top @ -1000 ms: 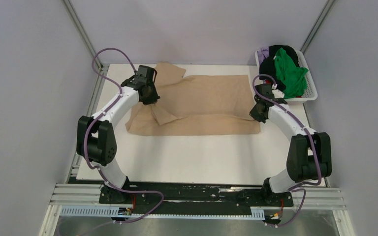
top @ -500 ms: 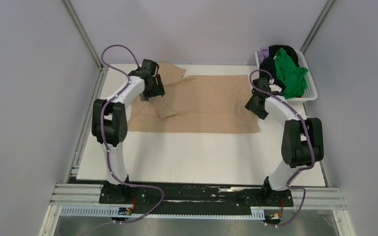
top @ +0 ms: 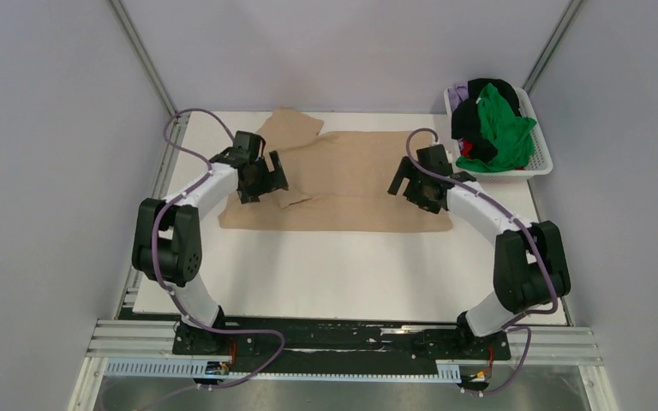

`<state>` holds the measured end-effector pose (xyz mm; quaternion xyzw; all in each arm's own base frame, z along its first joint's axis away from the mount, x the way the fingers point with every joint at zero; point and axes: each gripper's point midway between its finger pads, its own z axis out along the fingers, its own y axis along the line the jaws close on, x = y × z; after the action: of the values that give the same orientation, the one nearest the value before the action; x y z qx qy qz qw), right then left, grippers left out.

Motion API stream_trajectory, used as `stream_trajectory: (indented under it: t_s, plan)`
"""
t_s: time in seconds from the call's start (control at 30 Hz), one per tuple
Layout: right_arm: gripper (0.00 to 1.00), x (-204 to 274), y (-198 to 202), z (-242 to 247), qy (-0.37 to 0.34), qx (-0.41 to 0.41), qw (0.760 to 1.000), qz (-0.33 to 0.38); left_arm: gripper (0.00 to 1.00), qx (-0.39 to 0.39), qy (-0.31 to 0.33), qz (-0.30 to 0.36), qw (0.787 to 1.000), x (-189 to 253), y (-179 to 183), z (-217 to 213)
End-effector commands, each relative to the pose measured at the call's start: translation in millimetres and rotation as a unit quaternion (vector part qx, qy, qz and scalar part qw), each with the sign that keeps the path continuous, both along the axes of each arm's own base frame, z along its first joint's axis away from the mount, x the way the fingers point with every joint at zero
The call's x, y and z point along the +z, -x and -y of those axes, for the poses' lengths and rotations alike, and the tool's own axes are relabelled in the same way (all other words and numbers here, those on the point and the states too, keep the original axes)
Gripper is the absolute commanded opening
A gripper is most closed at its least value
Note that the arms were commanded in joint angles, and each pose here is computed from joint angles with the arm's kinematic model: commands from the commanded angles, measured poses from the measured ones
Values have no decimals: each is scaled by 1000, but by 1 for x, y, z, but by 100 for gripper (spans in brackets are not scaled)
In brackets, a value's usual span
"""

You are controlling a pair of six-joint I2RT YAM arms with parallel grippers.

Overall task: Fold and stack the t-shirts
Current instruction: Fold the flattened tshirt in 1/3 of the way

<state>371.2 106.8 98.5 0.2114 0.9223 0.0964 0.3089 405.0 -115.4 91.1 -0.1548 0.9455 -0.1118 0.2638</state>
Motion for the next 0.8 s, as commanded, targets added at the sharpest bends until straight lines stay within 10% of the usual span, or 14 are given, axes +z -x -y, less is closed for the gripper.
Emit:
stream_trajectory:
  t_s: [0.0,0.27,0.77]
  plan:
    - [100,-17,-21,-45,-56,104,993,29,100,-1,60,16,998,-17,3,16]
    - [100,-62,10,-43,-55,86,994,-29,100,4,58,-25,998,-56,33,12]
    - [100,-87,191,-36,-103,88,977,-166,100,40,76,-71,994,-58,174,-13]
